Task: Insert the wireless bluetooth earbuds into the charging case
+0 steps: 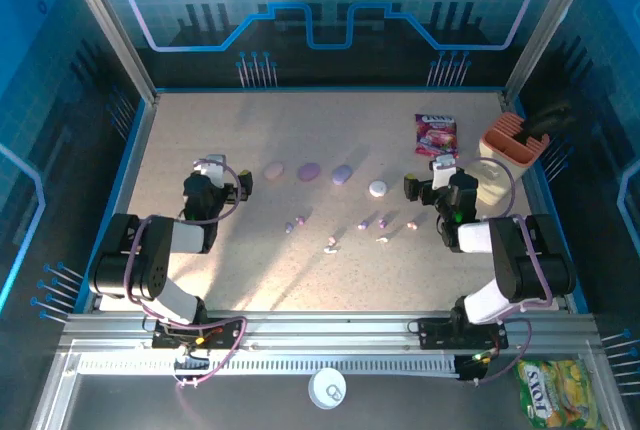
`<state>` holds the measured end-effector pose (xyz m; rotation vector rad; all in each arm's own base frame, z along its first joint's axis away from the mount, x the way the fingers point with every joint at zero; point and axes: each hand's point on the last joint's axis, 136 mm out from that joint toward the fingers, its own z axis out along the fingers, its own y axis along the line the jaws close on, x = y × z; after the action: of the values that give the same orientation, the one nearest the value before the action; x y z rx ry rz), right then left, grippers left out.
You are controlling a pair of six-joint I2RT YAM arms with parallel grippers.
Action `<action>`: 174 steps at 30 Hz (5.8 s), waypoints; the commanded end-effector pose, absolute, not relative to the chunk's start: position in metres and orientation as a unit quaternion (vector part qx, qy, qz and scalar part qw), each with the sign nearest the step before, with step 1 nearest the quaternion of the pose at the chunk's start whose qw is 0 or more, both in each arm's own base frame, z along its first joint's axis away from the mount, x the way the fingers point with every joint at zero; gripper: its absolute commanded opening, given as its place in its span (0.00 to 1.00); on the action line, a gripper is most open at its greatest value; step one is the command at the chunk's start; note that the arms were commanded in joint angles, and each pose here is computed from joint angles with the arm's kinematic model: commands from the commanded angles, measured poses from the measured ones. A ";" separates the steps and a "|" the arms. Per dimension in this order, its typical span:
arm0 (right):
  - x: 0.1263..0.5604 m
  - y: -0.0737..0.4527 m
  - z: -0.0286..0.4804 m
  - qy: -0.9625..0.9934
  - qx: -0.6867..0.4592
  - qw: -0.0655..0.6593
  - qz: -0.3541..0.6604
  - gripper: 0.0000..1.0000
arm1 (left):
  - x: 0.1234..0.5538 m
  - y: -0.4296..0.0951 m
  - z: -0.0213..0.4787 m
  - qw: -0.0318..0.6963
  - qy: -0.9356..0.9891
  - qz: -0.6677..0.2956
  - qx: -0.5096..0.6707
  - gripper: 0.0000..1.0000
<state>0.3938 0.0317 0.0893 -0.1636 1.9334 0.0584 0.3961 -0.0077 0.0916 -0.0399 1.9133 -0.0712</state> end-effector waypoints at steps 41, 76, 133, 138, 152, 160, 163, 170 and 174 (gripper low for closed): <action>0.378 0.044 0.166 0.810 -0.069 0.581 0.021 1.00 | 0.366 -0.054 0.177 0.595 0.802 -0.038 0.037 0.99; 0.377 0.159 0.044 0.986 -0.047 0.161 0.001 0.81 | 0.338 -0.130 0.164 0.527 0.838 -0.113 0.088 0.99; 0.357 0.210 0.172 0.879 0.095 0.248 0.397 0.51 | 0.319 -0.324 0.199 0.588 0.671 -0.417 0.173 0.72; 0.353 0.211 0.181 0.874 0.088 0.251 0.406 0.51 | 0.324 -0.338 0.205 0.591 0.649 -0.445 0.180 0.61; 0.347 0.218 0.197 0.861 0.079 0.253 0.435 0.51 | 0.347 -0.351 0.209 0.600 0.630 -0.473 0.138 0.56; 0.342 0.222 0.203 0.857 0.073 0.253 0.443 0.51 | 0.361 -0.355 0.206 0.599 0.634 -0.477 0.109 0.45; 0.341 0.225 0.206 0.854 0.068 0.253 0.450 0.51 | 0.363 -0.356 0.208 0.601 0.632 -0.477 0.108 0.39; 0.338 0.230 0.207 0.853 0.064 0.251 0.453 0.51 | 0.360 -0.355 0.213 0.601 0.628 -0.482 0.113 0.11; 0.340 0.227 0.214 0.850 0.054 0.270 0.448 0.58 | 0.354 -0.351 0.216 0.598 0.627 -0.485 0.114 0.07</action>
<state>0.3528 0.2159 0.1980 0.2419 2.3236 1.1498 0.3575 -0.3543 0.1954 0.2774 1.5117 -1.0968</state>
